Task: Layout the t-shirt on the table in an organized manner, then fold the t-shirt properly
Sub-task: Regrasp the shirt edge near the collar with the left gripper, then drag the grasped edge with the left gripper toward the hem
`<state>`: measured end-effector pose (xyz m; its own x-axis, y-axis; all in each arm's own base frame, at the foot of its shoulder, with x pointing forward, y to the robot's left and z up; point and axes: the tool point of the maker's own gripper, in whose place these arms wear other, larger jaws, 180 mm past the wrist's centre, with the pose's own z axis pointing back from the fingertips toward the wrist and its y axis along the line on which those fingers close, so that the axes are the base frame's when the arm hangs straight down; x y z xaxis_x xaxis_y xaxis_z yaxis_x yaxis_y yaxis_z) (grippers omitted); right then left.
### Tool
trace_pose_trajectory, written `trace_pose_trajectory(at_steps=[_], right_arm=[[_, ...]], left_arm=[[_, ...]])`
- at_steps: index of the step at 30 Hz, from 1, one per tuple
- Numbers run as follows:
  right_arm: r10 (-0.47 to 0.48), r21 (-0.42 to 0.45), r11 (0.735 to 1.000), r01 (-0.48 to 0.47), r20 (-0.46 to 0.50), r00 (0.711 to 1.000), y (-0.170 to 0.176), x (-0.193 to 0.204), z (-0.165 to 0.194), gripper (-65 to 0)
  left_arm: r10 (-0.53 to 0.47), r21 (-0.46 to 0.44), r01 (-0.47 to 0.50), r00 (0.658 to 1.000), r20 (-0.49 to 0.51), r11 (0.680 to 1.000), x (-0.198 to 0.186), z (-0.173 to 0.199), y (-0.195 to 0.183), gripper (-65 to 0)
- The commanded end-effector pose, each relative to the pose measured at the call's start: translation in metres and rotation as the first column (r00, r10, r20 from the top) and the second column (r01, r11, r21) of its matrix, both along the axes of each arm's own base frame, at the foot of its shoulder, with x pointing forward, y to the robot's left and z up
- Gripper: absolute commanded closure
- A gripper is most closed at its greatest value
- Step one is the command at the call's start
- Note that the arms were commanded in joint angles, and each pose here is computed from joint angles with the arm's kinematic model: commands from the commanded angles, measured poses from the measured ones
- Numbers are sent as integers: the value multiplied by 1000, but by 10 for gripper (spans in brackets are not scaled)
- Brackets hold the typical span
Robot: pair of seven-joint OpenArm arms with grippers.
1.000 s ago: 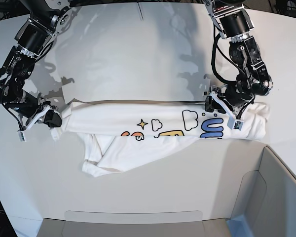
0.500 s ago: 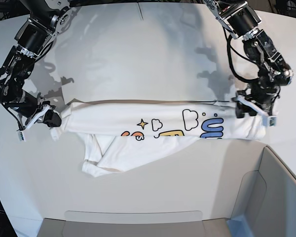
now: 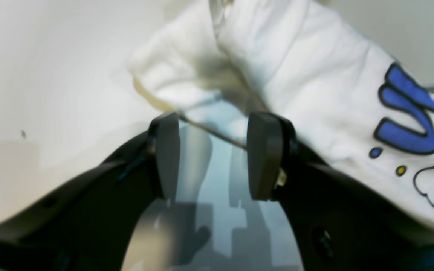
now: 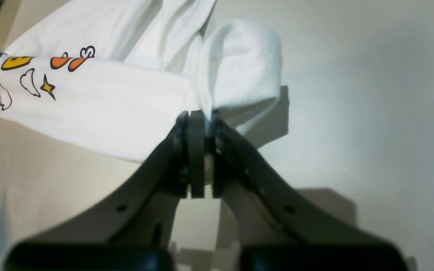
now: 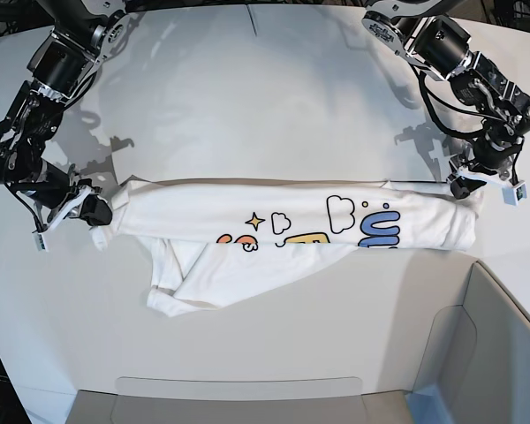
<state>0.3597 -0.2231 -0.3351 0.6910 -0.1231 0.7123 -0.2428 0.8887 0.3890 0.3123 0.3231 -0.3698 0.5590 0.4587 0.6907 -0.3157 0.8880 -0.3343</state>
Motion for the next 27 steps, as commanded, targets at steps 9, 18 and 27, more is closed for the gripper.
trace_pose_trajectory(at_steps=[9, 18, 27], right_arm=[[-11, -10, 1000, 12, 54, 998, -8, 7, 16, 0], [-11, -8, 1000, 11, 56, 998, -8, 7, 17, 0], [-11, -10, 1000, 12, 54, 998, -8, 7, 16, 0]], left_arm=[[4, 25, -7, 993, 119, 1000, 29, 36, 7, -298], [-11, -84, 20, 995, 104, 996, 49, 17, -8, -298], [-11, -88, 21, 994, 110, 996, 51, 19, -9, -244]])
